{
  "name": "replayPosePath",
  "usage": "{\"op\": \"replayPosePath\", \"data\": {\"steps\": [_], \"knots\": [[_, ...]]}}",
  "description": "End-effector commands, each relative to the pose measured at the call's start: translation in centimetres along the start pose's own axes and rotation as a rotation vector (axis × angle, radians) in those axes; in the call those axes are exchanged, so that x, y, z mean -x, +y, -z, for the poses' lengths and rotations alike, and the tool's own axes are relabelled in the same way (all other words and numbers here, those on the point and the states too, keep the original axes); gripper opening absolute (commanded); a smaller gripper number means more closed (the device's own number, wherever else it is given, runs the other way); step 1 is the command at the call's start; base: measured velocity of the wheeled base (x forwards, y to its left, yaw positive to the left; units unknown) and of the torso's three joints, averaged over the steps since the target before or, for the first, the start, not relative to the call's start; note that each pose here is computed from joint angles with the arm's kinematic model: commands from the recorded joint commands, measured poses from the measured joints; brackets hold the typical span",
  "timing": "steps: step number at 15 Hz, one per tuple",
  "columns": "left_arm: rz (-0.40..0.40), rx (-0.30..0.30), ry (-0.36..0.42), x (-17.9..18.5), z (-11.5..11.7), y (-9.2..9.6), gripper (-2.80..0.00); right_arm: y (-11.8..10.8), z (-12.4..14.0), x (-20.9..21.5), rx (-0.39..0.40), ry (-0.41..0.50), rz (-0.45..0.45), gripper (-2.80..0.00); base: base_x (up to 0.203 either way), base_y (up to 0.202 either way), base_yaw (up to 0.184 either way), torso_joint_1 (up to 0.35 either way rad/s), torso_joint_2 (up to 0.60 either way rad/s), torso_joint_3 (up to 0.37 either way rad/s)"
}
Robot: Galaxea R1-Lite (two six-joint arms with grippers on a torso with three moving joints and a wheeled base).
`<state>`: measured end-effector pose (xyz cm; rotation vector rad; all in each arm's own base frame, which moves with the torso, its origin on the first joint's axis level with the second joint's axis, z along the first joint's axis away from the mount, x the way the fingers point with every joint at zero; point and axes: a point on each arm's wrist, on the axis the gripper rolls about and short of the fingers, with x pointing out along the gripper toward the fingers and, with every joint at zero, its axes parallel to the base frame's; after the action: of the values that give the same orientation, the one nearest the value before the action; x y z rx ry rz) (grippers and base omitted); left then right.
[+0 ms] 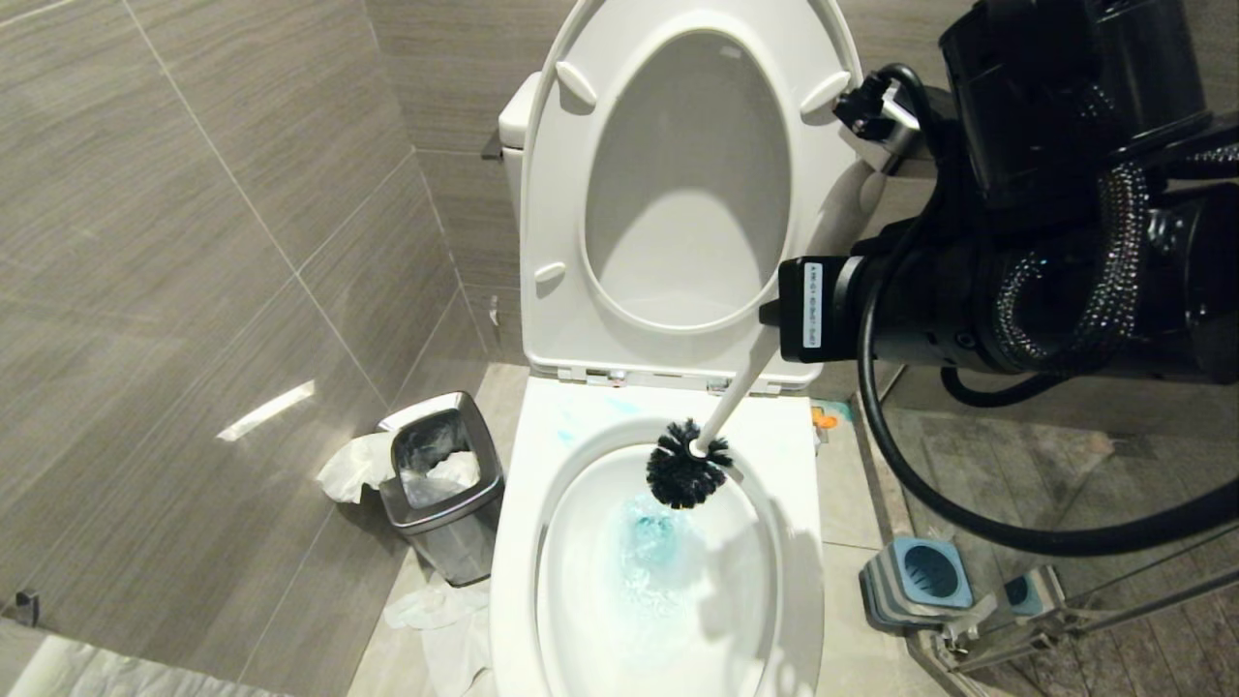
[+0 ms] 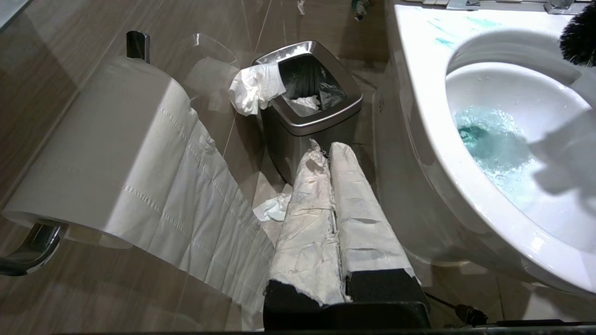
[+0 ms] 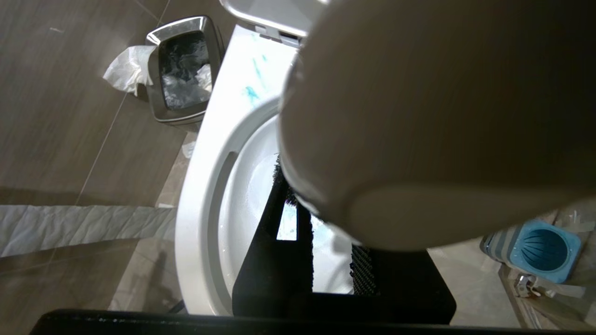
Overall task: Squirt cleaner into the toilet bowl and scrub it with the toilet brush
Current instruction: Scrub the toilet bowl
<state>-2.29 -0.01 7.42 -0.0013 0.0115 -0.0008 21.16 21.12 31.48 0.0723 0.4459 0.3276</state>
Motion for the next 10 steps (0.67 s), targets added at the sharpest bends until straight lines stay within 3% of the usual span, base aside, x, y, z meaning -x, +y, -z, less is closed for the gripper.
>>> {"op": "replayPosePath", "data": {"steps": [1,10], "knots": [[-0.001,0.0,0.001,0.0,0.0,0.0,-2.8,0.3,0.2,-0.4,0.0,0.012,-0.006,-2.8,0.0,0.0,0.0,0.0,0.0,0.0],[-0.001,0.0,0.001,0.0,0.0,0.0,-2.8,2.4,2.7,-1.1,0.066,0.063,0.024,-2.8,0.0,0.0,0.0,0.0,0.0,0.0]]}}
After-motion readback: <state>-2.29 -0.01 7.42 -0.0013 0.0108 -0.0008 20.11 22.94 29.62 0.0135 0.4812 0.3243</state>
